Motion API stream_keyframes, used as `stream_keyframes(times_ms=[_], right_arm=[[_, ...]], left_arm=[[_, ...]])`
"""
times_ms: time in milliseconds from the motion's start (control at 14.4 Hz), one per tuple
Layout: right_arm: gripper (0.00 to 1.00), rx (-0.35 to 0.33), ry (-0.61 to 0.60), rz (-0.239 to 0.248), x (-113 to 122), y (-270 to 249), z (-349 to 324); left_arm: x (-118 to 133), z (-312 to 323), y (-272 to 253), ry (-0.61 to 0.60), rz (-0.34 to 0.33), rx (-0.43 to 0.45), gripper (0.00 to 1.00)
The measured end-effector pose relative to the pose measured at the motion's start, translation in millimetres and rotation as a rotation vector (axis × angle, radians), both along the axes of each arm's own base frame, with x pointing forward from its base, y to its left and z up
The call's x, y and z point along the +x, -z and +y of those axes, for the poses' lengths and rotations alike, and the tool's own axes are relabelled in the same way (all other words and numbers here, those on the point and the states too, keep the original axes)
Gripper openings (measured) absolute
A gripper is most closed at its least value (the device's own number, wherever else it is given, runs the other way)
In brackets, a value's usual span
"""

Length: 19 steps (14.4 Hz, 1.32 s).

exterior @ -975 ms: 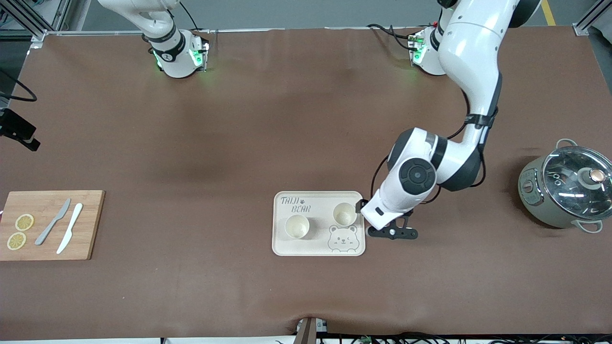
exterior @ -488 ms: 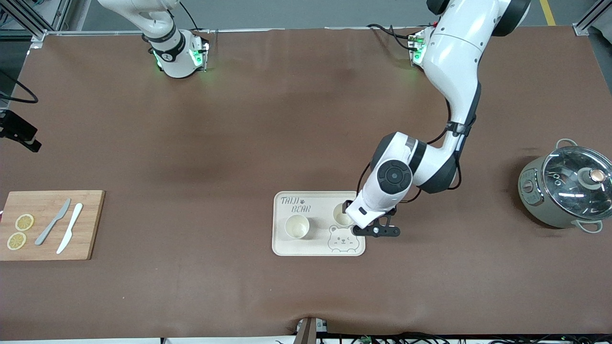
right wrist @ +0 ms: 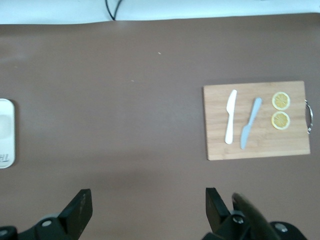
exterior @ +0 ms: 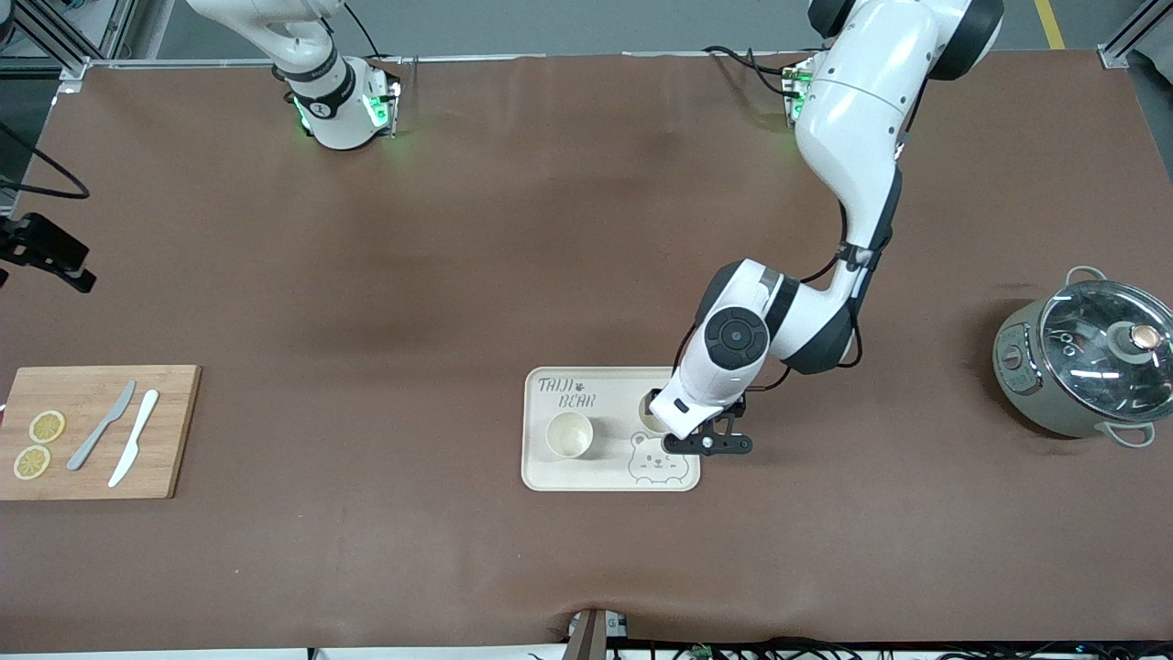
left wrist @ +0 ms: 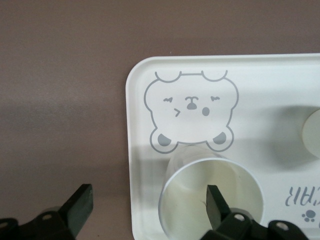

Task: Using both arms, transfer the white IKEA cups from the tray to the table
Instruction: 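Grasp the cup with the left gripper while the right gripper reaches the tray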

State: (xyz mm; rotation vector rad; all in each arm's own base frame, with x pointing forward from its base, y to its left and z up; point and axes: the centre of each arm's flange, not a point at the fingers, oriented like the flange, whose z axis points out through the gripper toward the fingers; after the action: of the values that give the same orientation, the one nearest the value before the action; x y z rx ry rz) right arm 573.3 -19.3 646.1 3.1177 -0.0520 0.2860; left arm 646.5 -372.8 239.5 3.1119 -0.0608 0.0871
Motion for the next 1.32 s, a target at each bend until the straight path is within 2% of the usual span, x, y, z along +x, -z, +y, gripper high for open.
stream_keyframes(times_ms=[139, 418, 697, 766, 975, 1045, 1114, 1323], right_arm=[[1.0, 0.061, 0.034, -0.022, 3.6, -0.2, 50.2], [1.0, 0.115, 0.147, 0.003, 28.3, 38.1, 165.7], [1.0, 0.101, 0.167, 0.064, 69.7, 102.6, 232.8], [1.0, 0.099, 0.185, 0.082, 77.8, 120.9, 247.4], [1.0, 0.104, 0.206, 0.13, 89.7, 169.2, 296.1], [1.0, 0.105, 0.207, 0.134, 91.6, 182.1, 310.0], [1.0, 0.111, 0.21, 0.127, 93.4, 192.8, 323.2], [1.0, 0.133, 0.196, 0.092, 93.9, 221.9, 360.7]], left_arm=[[-0.9, -1.5, 3.1, 0.002, 0.001, 0.0, 1.0], [-2.2, -1.6, 11.4, -0.002, 0.01, 0.006, 1.0], [-5.2, -5.3, 16.7, -0.054, -0.004, 0.04, 0.64], [-6.7, -7.8, 17.0, -0.049, -0.008, 0.046, 0.5], [-8.2, -9.8, 18.6, -0.044, -0.008, 0.049, 0.22], [-8.1, -9.5, 19.3, -0.044, -0.007, 0.05, 0.11], [-7.2, -10.4, 16.7, -0.044, -0.013, 0.045, 0.04], [-2.3, -5.9, 12.1, -0.052, -0.022, 0.044, 0.05]])
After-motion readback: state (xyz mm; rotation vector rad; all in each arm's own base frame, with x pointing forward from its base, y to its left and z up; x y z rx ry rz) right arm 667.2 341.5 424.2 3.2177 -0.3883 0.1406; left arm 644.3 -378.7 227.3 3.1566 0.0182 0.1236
